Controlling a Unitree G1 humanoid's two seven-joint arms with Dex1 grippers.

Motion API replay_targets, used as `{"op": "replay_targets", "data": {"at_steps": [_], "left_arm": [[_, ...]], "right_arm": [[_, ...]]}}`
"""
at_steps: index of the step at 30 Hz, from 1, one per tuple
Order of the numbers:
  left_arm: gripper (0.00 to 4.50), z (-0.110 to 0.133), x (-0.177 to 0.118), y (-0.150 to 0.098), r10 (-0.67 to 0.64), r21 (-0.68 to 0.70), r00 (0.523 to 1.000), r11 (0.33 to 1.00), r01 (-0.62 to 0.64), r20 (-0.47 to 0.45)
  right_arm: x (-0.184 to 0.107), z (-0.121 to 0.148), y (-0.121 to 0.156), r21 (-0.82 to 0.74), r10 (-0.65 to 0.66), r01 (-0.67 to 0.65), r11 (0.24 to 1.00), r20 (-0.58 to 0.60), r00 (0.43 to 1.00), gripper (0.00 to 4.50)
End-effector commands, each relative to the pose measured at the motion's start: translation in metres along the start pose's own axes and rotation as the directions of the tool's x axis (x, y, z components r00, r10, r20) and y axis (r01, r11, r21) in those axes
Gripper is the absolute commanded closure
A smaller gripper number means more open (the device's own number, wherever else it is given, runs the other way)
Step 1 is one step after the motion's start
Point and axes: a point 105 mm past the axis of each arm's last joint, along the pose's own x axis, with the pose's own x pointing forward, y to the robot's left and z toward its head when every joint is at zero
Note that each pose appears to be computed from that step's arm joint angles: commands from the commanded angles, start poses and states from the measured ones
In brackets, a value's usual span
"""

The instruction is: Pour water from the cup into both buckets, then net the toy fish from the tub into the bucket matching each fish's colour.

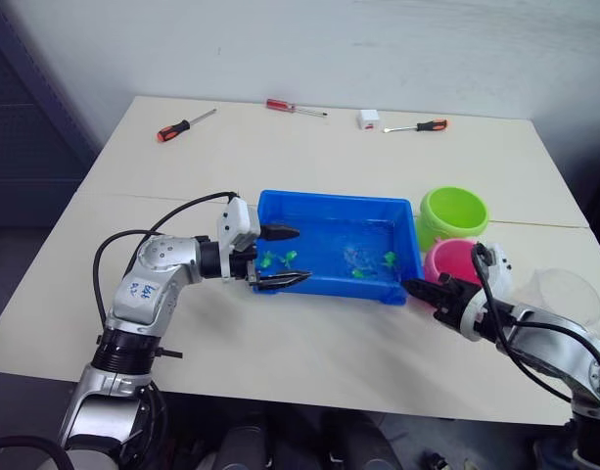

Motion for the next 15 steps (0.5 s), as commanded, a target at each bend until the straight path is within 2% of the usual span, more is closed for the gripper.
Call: {"op": "replay_targets", "data": {"at_steps": [1, 5, 10, 15], "left_arm": [[0.07, 0.006, -0.002, 0.001, 0.014, 0.025, 1.0, 1.0, -0.015, 0.022], [0.07, 0.006, -0.001, 0.0, 0.019, 0.023, 1.0, 1.0, -0.02, 0.024], [0.07, 0.005, -0.003, 0.002, 0.029, 0.022, 0.999, 0.999, -0.029, 0.024], [0.07, 0.006, -0.001, 0.004, 0.025, 0.026, 0.999, 0.999, -0.026, 0.026]], "right_arm": [[-0.006, 0.018, -0.001, 0.028, -0.038, 0.036, 0.999, 0.061, 0.997, 4.5], [-0.008, 0.022, -0.005, -0.008, -0.078, 0.078, 0.997, 0.05, 0.996, 4.5], [-0.007, 0.026, 0.002, 0.001, -0.079, 0.079, 0.997, 0.081, 0.994, 4.5], [-0.012, 0.021, 0.01, -0.077, -0.074, 0.081, 0.994, 0.081, 0.994, 4.5]]}}
